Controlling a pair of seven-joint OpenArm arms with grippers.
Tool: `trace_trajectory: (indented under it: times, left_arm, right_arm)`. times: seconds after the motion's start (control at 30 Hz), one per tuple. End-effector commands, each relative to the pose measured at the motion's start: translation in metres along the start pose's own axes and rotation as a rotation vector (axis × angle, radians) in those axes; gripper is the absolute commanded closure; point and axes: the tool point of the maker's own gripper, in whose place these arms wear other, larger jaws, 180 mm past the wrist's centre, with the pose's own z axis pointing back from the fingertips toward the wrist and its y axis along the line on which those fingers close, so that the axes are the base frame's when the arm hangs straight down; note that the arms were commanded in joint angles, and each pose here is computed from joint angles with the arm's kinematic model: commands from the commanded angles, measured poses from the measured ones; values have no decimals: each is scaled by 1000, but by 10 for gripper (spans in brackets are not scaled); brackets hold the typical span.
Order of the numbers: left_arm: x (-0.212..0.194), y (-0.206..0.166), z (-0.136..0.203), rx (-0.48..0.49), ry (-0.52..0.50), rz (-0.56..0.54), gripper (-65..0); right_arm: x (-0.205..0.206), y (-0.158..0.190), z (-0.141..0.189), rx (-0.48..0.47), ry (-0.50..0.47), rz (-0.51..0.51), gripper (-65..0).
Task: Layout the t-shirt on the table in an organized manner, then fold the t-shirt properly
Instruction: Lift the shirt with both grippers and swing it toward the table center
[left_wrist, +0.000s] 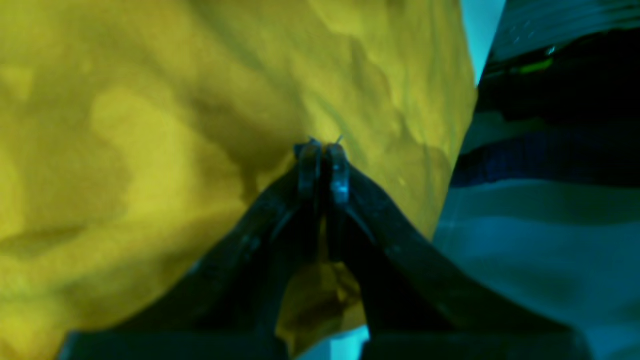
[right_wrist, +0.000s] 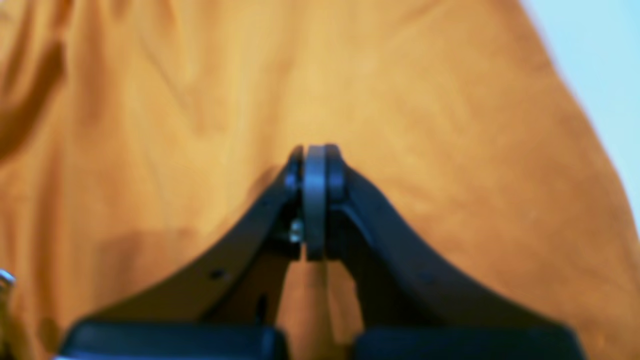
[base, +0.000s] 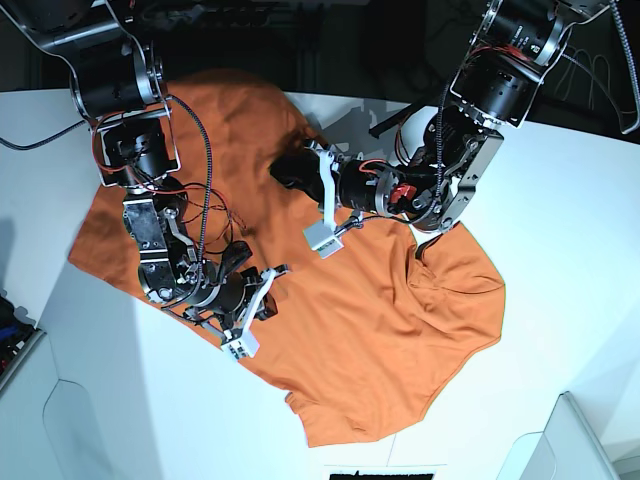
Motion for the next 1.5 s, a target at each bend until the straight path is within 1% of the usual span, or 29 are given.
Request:
trace_trajectory:
  times: [0.0,0.13,0.27,0.33,0.43,0.53,0.6,0.7,0.77,0.87,0.9,0.97,1.03,1.1,1.23,1.3,1.37,1.47]
  left_arm:
    - [9,4,4,21,-4,-42,-30]
    - [-11,24,11,115,82,-85,-30]
    - [-21,52,33,214,104,-116,-30]
    - [-24,68,47,275,111,-141,-30]
    - [-26,88,67,353,133,-172,-30]
    - [-19,102,84,408,141,-202,-30]
    - [-12,110,95,437,134,-221,-30]
    - [2,118,107,477,116,-257,-30]
    - [12,124,113,503,105,-281,-30]
    - [31,133,122,544,69,-289,-30]
    - [38,135,126,562,56,-286,-30]
    - [50,138,133,588,39,-288,-30]
    - [60,135,137,581,21,-293,-30]
    - [71,126,140,555,-15,-297,-31]
    - [88,104,149,513,-70,-339,-31]
    - [91,92,148,481,-67,-352,-34]
    - [89,80,143,431,-57,-349,-41]
    - [73,68,132,367,-35,-335,-65]
  right_arm:
    - [27,-17,8,-33,-59,27,0]
    - [7,-46,19,-79,-11,23,0]
    - [-16,-67,33,-84,40,-40,0]
    - [-27,-73,40,-69,54,-68,0]
    - [-51,-72,48,-22,83,-103,0]
    - [-79,-61,55,34,117,-161,0]
    - [-96,-42,59,79,132,-178,0]
    - [-110,-6,66,148,109,-174,0]
    - [-112,18,73,182,83,-152,0]
    - [-98,45,81,220,22,-117,0]
    - [-91,48,83,215,2,-103,0]
    - [-74,46,85,184,-39,-82,0]
    - [-51,36,85,137,-103,-70,0]
    - [-28,24,85,96,-157,-62,0]
    - [11,12,83,47,-218,-27,0]
    - [26,7,80,22,-230,-8,0]
    - [40,-2,73,-10,-246,-17,0]
    - [61,-12,59,-40,-293,-15,0]
